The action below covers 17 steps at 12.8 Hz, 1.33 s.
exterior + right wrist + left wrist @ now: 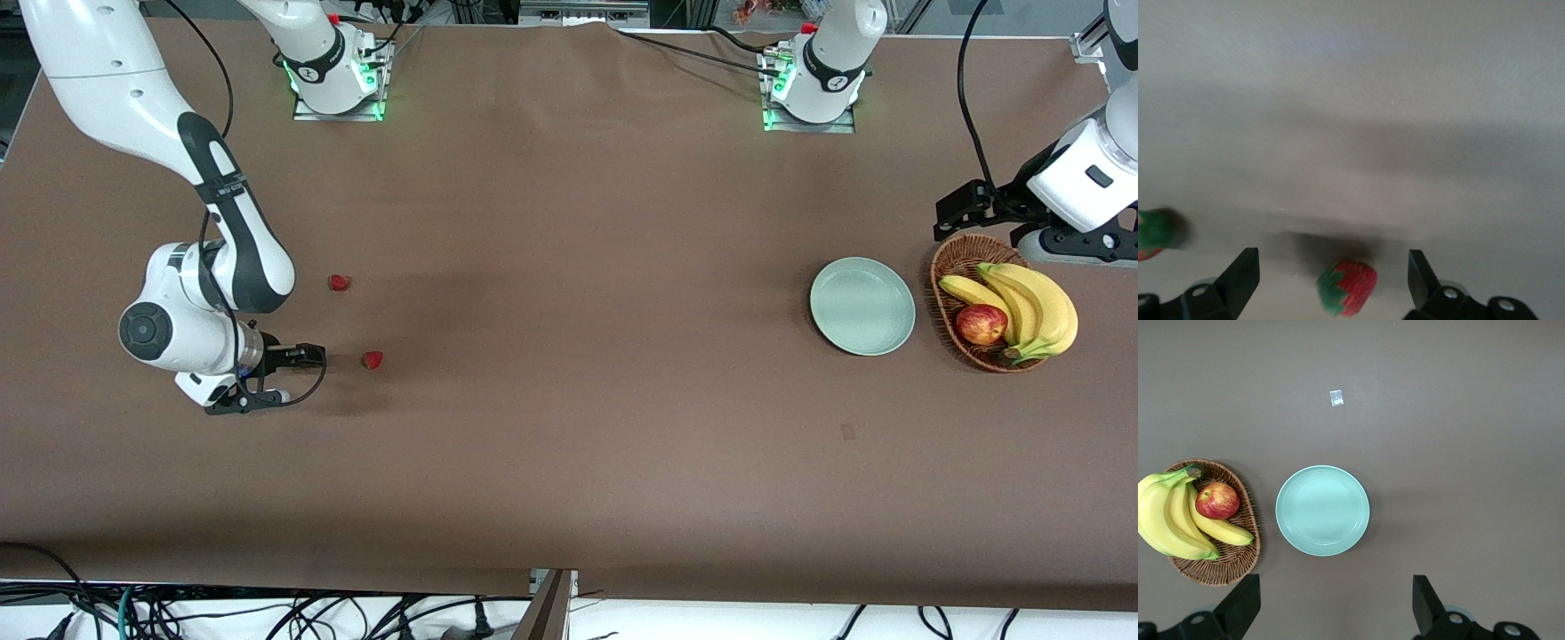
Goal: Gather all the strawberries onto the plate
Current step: 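Reach the right gripper down and grasp a red strawberry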
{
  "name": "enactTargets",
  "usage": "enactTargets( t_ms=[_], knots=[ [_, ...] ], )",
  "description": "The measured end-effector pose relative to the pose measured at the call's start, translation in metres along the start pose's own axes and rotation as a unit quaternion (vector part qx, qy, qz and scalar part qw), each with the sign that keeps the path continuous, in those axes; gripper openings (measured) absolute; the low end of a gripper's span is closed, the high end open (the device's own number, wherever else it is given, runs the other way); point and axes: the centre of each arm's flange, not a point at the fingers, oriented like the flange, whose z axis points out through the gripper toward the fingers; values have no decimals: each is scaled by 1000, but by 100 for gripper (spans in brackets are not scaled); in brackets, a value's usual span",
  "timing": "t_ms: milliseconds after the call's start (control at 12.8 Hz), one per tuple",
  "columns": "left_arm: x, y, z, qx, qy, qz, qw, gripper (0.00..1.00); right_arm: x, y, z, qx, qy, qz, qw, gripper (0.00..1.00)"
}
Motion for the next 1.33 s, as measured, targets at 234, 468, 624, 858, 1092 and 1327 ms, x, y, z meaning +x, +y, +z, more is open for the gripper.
enactTargets(
  t_ms=[234,468,624,858,1092,1327],
  knots=[
    [0,0,2,0,-2,0,1000,100,-7,2,13,0,-7,0,1000,79],
    [0,0,3,0,-2,0,1000,100,-8,5,11,-3,-6,0,1000,61],
    [0,0,3,0,-2,0,1000,100,-9,5,8,-3,-9,0,1000,54],
    [0,0,3,0,-2,0,1000,100,-12,3,-3,-2,-18,-1,1000,39],
    [0,0,3,0,-2,0,1000,100,-14,-6,-22,-2,-26,3,1000,38],
    [0,2,3,0,-2,2,1000,100,-15,-52,-72,-8,-52,43,998,38]
  ],
)
